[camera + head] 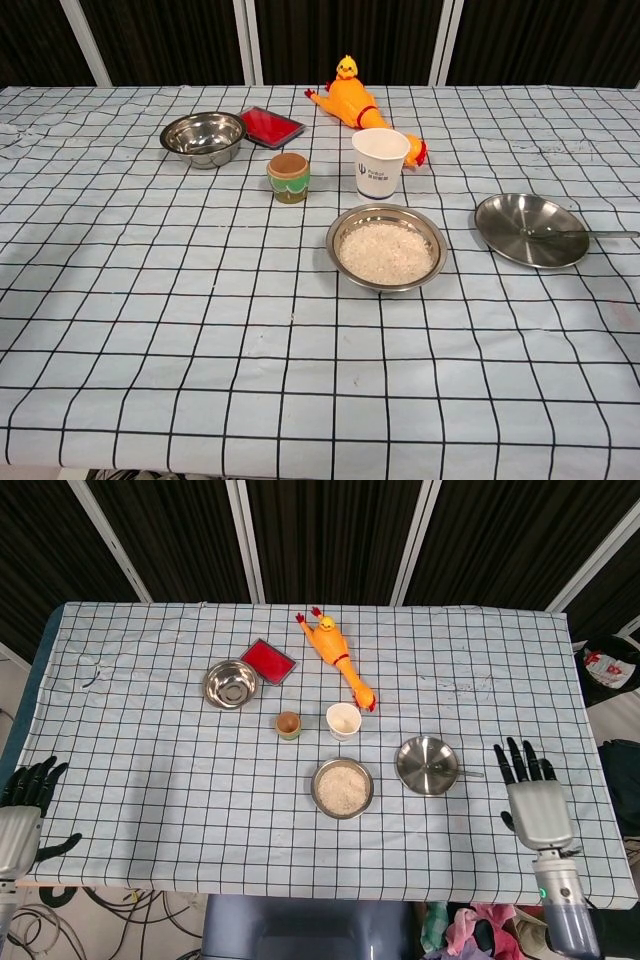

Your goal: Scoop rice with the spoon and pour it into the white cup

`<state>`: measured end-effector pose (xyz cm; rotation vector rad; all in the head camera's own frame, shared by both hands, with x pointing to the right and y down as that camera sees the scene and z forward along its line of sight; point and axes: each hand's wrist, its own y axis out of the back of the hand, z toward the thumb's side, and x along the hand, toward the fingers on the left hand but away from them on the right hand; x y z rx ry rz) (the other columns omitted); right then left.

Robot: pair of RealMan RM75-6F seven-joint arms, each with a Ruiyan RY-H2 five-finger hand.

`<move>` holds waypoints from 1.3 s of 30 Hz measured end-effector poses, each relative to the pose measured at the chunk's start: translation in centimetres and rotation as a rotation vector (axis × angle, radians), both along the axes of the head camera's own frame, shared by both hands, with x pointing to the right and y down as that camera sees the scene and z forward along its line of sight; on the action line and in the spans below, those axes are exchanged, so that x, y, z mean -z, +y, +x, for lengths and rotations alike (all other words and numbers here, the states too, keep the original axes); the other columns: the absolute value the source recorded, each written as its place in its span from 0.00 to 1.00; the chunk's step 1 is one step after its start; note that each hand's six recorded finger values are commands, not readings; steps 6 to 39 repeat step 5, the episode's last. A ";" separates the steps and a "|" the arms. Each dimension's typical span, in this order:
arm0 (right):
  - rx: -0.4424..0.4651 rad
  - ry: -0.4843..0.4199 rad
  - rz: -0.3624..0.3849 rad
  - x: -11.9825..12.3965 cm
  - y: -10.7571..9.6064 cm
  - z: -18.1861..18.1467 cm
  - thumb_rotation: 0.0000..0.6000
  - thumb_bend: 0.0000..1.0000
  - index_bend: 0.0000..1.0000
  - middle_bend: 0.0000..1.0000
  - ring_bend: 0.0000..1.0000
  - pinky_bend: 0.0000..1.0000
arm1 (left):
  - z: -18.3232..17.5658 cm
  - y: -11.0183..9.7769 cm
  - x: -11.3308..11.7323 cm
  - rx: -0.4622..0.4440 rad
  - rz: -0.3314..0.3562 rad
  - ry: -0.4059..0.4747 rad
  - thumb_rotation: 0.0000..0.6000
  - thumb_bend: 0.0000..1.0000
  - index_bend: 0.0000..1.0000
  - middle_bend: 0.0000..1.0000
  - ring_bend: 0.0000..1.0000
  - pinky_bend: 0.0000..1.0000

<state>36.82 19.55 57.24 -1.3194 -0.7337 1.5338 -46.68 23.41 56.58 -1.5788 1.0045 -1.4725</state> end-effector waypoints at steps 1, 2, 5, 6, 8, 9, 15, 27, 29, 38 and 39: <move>-0.005 -0.022 0.001 0.5 0.4 0.4 1.00 0.05 0.00 0.00 0.00 0.21 | 0.0 0.0 0.0 -0.006 0.005 -0.013 1.00 0.00 0.00 0.00 0.00 0.00; -0.011 -0.044 0.001 1.0 0.8 0.9 1.00 0.05 0.00 0.00 0.00 0.21 | 0.0 0.1 0.1 -0.012 0.009 -0.023 1.00 0.00 0.00 0.00 0.00 0.00; -0.021 -0.109 0.007 2.4 2.2 2.2 1.00 0.05 0.00 0.00 0.00 0.21 | 0.0 0.2 0.0 -0.023 0.020 -0.040 1.00 0.00 0.00 0.00 0.00 0.00; -0.021 -0.109 0.007 2.4 2.2 2.2 1.00 0.05 0.00 0.00 0.00 0.21 | 0.0 0.2 0.0 -0.023 0.020 -0.040 1.00 0.00 0.00 0.00 0.00 0.00; -0.021 -0.109 0.007 2.4 2.2 2.2 1.00 0.05 0.00 0.00 0.00 0.21 | 0.0 0.2 0.0 -0.023 0.020 -0.040 1.00 0.00 0.00 0.00 0.00 0.00; -0.021 -0.109 0.007 2.4 2.2 2.2 1.00 0.05 0.00 0.00 0.00 0.21 | 0.0 0.2 0.0 -0.023 0.020 -0.040 1.00 0.00 0.00 0.00 0.00 0.00; -0.021 -0.109 0.007 2.4 2.2 2.2 1.00 0.05 0.00 0.00 0.00 0.21 | 0.0 0.2 0.0 -0.023 0.020 -0.040 1.00 0.00 0.00 0.00 0.00 0.00; -0.021 -0.109 0.007 2.4 2.2 2.2 1.00 0.05 0.00 0.00 0.00 0.21 | 0.0 0.2 0.0 -0.023 0.020 -0.040 1.00 0.00 0.00 0.00 0.00 0.00; -0.021 -0.109 0.007 2.4 2.2 2.2 1.00 0.05 0.00 0.00 0.00 0.21 | 0.0 0.2 0.0 -0.023 0.020 -0.040 1.00 0.00 0.00 0.00 0.00 0.00; -0.021 -0.109 0.007 2.4 2.2 2.2 1.00 0.05 0.00 0.00 0.00 0.21 | 0.0 0.2 0.0 -0.023 0.020 -0.040 1.00 0.00 0.00 0.00 0.00 0.00; -0.021 -0.109 0.007 2.4 2.2 2.2 1.00 0.05 0.00 0.00 0.00 0.21 | 0.0 0.2 0.0 -0.023 0.020 -0.040 1.00 0.00 0.00 0.00 0.00 0.00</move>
